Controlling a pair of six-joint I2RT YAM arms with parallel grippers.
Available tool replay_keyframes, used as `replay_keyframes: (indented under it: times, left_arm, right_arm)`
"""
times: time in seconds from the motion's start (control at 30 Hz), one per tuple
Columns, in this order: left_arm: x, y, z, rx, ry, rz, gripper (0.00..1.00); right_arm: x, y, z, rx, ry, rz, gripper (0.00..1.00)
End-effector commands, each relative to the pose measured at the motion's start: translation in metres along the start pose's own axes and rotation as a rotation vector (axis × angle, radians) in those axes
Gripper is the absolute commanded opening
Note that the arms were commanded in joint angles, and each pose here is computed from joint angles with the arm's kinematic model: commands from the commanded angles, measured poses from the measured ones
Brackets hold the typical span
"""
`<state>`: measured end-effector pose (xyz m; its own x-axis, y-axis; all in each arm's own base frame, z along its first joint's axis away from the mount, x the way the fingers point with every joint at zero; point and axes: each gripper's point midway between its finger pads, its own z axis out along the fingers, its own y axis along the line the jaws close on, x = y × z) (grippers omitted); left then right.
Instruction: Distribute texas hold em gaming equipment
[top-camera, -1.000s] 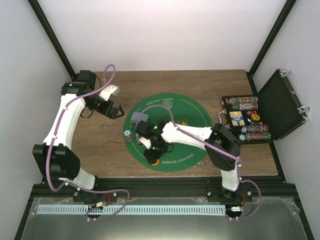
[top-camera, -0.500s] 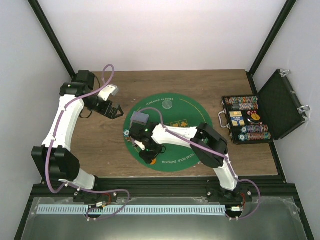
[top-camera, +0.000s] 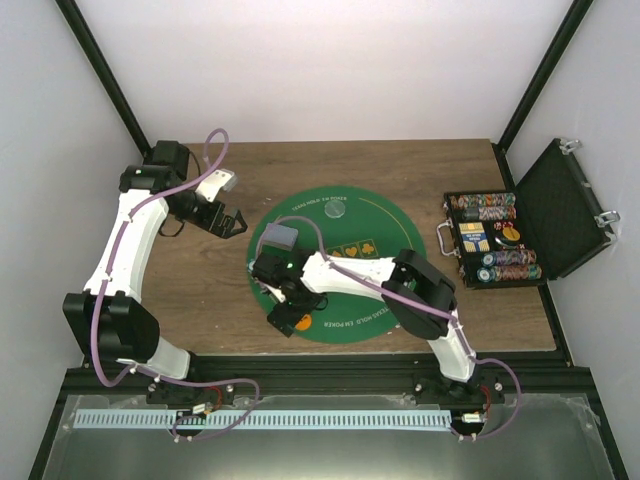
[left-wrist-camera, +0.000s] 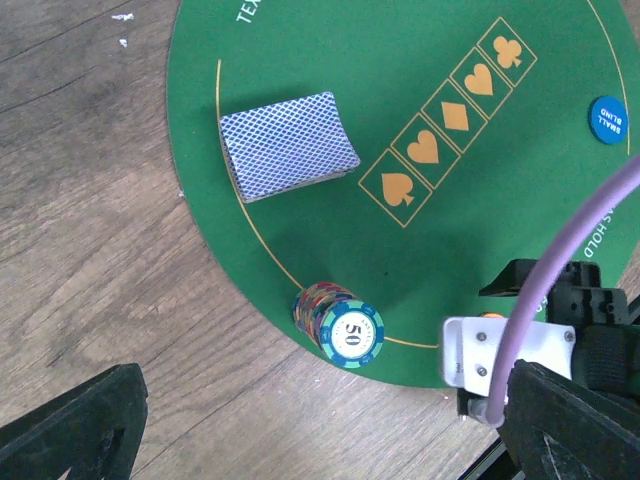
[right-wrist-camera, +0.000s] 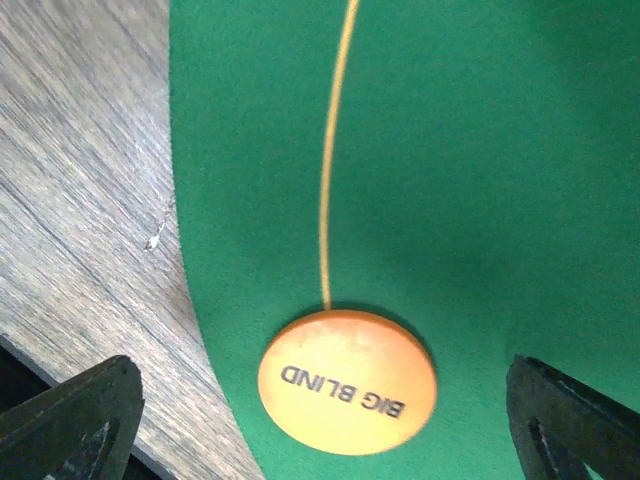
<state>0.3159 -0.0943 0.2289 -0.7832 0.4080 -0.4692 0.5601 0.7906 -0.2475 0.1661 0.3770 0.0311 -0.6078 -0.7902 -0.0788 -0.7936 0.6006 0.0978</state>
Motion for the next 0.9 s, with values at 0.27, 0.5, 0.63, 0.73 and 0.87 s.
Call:
replay_keyframes:
  times: [0.27, 0.5, 0.63, 0.73, 0.87]
  left_arm:
    - [0.000, -0.003, -0.005, 0.007, -0.014, 0.003, 0.99]
    - [0.006, -0.010, -0.002, 0.023, 0.016, 0.028, 0.99]
    - [0.023, -0.025, 0.014, 0.010, 0.140, 0.120, 0.94]
    - [0.037, -0.035, 0.030, -0.036, 0.234, 0.223, 0.94]
    - [0.045, -0.030, 0.048, -0.158, 0.286, 0.344, 0.96]
  right_arm:
    - [-0.035, -0.021, -0.145, 0.006, -0.418, -0.029, 1.00]
    - [-0.032, -0.092, -0.233, -0.135, -0.721, 0.178, 1.00]
    - [-0.015, -0.138, -0.245, -0.150, -0.807, 0.353, 1.00]
    - [0.002, -0.176, -0.235, -0.090, -0.783, 0.493, 1.00]
    - [0.011, -0.185, -0.221, -0.095, -0.752, 0.531, 1.00]
